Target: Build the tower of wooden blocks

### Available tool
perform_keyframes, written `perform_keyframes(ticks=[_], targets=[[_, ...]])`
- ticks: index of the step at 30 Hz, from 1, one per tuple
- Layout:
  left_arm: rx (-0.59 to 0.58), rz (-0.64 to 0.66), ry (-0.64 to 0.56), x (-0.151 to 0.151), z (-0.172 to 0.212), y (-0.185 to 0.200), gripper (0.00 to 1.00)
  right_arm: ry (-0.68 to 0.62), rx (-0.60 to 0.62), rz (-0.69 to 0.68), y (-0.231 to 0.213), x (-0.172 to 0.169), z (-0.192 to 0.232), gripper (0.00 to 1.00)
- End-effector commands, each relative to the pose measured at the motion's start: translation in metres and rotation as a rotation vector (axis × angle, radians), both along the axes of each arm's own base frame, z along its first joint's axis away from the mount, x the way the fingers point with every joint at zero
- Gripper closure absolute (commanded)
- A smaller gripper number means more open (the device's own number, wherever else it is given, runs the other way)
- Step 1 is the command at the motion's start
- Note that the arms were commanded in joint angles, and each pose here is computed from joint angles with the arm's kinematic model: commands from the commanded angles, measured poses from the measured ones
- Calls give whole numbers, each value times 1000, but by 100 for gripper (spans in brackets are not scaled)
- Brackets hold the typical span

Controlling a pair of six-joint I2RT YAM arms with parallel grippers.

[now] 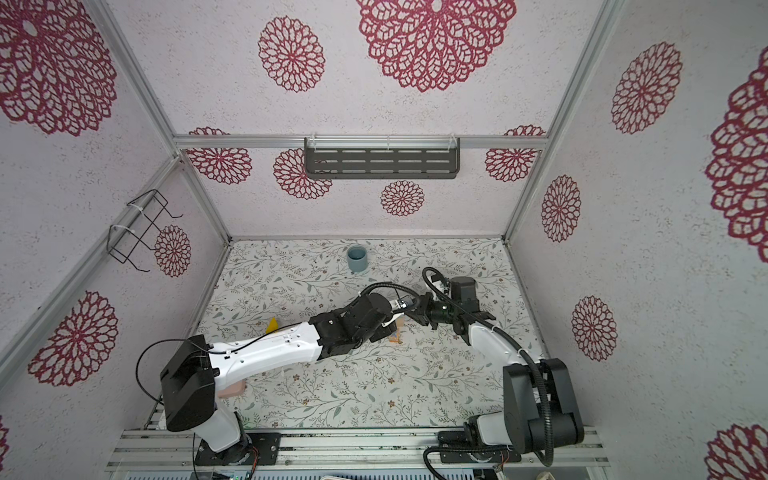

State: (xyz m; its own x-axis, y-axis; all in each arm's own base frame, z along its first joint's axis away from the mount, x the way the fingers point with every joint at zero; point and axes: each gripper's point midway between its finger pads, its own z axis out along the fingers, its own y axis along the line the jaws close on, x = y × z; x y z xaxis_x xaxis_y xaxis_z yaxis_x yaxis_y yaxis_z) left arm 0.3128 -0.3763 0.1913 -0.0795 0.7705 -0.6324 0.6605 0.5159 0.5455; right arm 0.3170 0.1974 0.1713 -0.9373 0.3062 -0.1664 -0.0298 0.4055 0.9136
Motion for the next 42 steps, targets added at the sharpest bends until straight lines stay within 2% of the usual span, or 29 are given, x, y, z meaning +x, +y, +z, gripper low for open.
perform_keyframes(ticks=[1,4,8,11,20,29,42], targets=[[17,25,-62,14,0,-2,41,-5,10,-15,-2,8,13,85],[18,15,-58,13,-4,-4,36,-5,13,-24,-4,13,14,85],[12,14,-63,14,-8,-5,20,-3,22,-23,-4,17,14,85],[26,28,-69,19,-13,-4,19,-4,29,-18,-3,18,15,85],[29,37,-99,27,-21,-4,33,-16,74,-21,-2,22,22,85],[56,49,-126,33,-32,-4,35,-25,93,-7,-1,23,26,85],[51,62,-153,44,-31,-5,51,-25,102,5,0,22,25,85]])
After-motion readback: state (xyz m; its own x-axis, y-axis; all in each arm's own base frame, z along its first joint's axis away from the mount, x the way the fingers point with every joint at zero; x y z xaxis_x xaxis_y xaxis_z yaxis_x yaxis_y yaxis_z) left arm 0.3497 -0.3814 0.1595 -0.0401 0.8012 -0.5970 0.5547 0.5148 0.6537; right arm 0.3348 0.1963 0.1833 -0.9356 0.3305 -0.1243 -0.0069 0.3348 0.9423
